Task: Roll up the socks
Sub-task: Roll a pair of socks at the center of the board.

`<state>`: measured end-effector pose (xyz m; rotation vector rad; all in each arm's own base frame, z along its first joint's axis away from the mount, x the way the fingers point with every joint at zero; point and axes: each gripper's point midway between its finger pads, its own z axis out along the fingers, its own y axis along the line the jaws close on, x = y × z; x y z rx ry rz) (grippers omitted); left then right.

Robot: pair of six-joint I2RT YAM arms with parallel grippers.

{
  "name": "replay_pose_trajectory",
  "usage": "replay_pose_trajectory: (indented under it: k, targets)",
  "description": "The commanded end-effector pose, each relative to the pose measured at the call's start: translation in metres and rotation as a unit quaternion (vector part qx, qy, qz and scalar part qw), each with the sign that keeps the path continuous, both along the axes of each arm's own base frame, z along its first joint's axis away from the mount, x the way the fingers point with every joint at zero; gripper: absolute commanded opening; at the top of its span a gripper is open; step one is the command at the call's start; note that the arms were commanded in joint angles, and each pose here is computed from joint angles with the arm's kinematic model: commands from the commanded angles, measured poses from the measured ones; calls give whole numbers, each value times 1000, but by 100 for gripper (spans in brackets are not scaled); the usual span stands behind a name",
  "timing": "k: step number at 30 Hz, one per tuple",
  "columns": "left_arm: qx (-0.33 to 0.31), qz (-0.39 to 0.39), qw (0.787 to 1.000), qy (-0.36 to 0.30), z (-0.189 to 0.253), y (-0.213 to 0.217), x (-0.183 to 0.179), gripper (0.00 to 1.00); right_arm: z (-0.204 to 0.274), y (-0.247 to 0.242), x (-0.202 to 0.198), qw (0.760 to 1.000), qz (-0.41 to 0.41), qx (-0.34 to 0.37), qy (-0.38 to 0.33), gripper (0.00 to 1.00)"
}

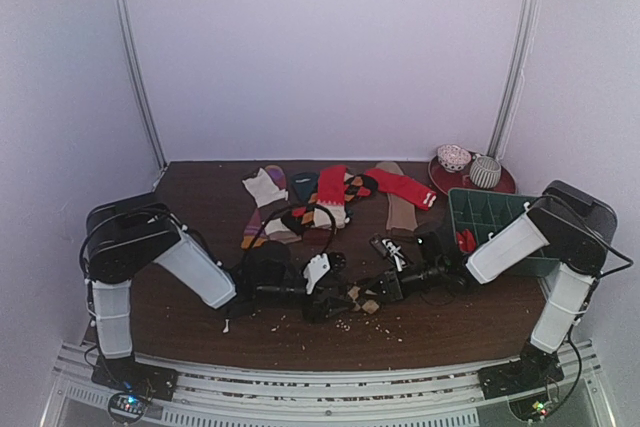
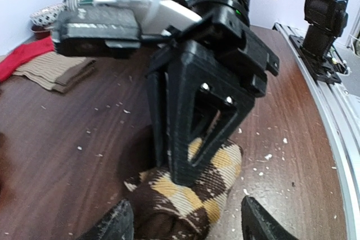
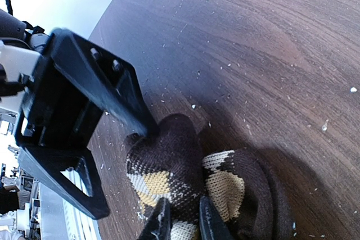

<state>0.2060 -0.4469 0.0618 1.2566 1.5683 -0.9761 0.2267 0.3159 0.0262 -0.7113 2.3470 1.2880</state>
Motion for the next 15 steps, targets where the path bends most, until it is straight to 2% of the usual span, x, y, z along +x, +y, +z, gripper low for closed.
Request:
replay_pose_trajectory:
  k: [1, 12, 15]
  targets:
    - [6, -33, 999, 42, -13, -5, -10, 62, -90, -61, -59, 974, -17, -174, 146, 16]
    - [53, -54, 992, 97, -48, -6, -22, 44, -87, -60, -57, 974, -18, -173, 144, 16]
    - [76, -55, 990, 106, -62, -8, -25, 35, -86, -59, -57, 975, -17, -173, 142, 16]
